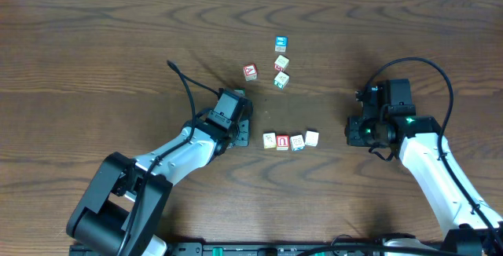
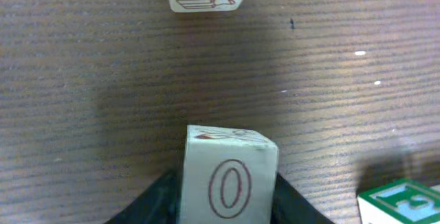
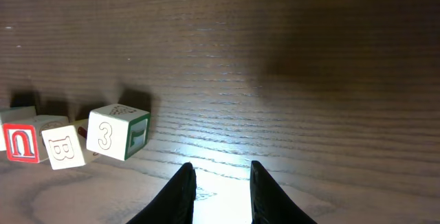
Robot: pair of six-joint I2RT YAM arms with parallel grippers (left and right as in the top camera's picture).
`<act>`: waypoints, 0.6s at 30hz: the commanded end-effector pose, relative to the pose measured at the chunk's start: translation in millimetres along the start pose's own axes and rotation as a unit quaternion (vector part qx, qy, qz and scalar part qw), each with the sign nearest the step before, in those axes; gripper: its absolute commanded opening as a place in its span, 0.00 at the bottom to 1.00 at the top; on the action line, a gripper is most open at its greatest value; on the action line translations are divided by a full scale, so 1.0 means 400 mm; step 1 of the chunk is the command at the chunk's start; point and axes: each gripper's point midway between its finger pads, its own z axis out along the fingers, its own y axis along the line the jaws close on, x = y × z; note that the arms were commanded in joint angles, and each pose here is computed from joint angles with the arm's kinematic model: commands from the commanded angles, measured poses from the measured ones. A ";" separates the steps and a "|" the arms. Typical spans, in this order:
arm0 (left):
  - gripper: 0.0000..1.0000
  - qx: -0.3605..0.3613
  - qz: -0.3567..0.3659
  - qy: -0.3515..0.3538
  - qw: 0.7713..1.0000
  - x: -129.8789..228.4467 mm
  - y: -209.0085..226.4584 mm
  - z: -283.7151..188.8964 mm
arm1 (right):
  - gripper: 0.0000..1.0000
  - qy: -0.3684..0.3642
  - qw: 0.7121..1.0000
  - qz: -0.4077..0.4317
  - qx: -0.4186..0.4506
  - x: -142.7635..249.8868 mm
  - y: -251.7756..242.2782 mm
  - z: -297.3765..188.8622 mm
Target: Lift 5 blocks
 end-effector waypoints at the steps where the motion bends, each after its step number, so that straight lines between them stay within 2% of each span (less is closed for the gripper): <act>1: 0.44 -0.001 0.003 -0.015 1.000 -0.027 -0.005 -0.004 | 0.24 0.003 1.000 0.005 0.003 0.005 -0.005 0.005; 2: 0.56 0.001 0.003 -0.018 1.000 -0.031 -0.007 -0.005 | 0.24 0.003 1.000 0.005 0.003 0.005 -0.005 0.005; 3: 0.59 0.002 0.003 -0.020 1.000 -0.034 -0.008 -0.005 | 0.24 0.003 1.000 0.005 0.003 0.005 -0.005 0.005; 7: 0.64 0.006 0.003 -0.029 1.000 -0.045 -0.013 -0.005 | 0.24 0.003 1.000 0.005 0.003 0.005 -0.005 0.005; 11: 0.64 0.007 0.003 -0.032 0.999 -0.048 -0.015 -0.006 | 0.24 0.003 1.000 0.005 0.003 0.005 -0.005 0.005; 14: 0.55 0.011 0.004 -0.041 0.999 -0.059 -0.020 -0.006 | 0.24 0.003 1.000 0.005 0.003 0.005 -0.005 0.005; 17: 0.41 0.012 0.004 -0.045 0.999 -0.064 -0.022 -0.007 | 0.24 0.003 1.000 0.005 0.003 0.005 -0.005 0.005; 18: 0.40 0.011 0.005 -0.045 0.999 -0.064 -0.020 -0.007 | 0.24 0.003 1.000 0.005 0.003 0.005 -0.005 0.005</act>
